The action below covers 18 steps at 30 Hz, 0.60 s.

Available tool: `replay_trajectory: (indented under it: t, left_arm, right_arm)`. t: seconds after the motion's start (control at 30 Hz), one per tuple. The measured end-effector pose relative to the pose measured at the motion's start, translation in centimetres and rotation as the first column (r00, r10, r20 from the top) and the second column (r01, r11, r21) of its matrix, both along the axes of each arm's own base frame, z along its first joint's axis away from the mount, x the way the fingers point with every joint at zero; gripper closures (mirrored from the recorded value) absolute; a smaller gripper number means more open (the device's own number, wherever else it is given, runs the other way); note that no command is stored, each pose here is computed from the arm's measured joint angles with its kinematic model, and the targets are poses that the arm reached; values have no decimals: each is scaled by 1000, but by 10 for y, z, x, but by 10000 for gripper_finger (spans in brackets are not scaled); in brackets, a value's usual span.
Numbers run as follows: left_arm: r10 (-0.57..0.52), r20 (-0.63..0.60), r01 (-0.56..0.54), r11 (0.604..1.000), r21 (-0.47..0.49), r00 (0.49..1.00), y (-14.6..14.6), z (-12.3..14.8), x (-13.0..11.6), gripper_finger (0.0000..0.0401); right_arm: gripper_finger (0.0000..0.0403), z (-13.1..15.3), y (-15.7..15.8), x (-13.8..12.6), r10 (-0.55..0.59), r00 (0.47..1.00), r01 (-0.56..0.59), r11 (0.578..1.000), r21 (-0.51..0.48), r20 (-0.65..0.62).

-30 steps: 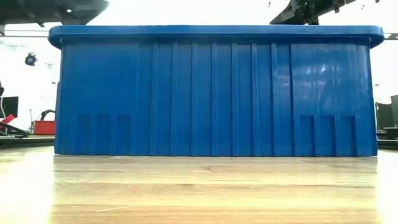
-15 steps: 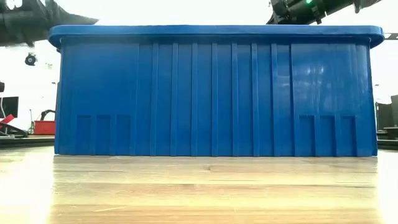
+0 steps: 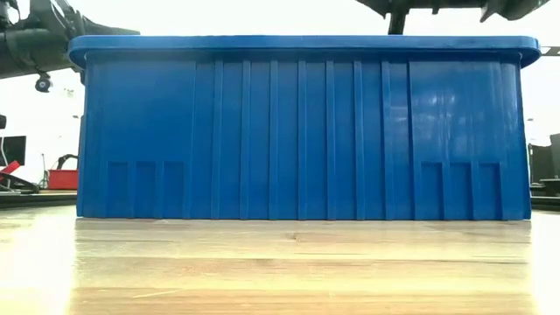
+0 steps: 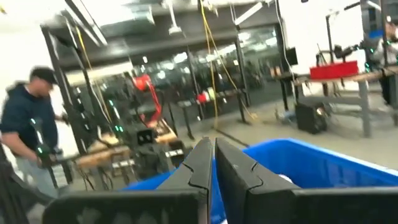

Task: Pick and place slides into bin
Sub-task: Return to Home Position

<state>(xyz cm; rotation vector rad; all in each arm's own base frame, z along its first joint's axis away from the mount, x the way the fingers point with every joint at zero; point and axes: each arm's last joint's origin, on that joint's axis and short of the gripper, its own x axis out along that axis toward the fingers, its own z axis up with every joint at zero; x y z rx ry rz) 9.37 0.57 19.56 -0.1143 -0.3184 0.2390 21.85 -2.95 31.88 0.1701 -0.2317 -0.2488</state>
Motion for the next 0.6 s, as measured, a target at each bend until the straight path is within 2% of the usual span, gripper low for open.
replay_trajectory:
  t: [0.13,0.27,0.33,0.4,0.6]
  left_arm:
    - [4,7,-4,1000,2,1000,0,1,-1,401]
    - [4,37,-4,1000,2,999,0,3,-1,401]
    - [5,42,-5,1000,2,999,0,4,-2,401]
    - [4,42,-4,1000,2,999,0,4,-2,401]
    - [36,39,-36,999,-10,999,1,4,-1,401]
  right_arm:
    - [390,-22,1,1,16,995,-16,1000,-2,97]
    - [390,-42,1,-2,10,973,0,999,-45,229]
    - [390,-44,2,-10,15,954,6,998,-69,301]
    - [390,-48,4,-18,38,947,-11,996,-86,319]
    - [390,-70,13,-62,144,916,-154,988,-3,375]
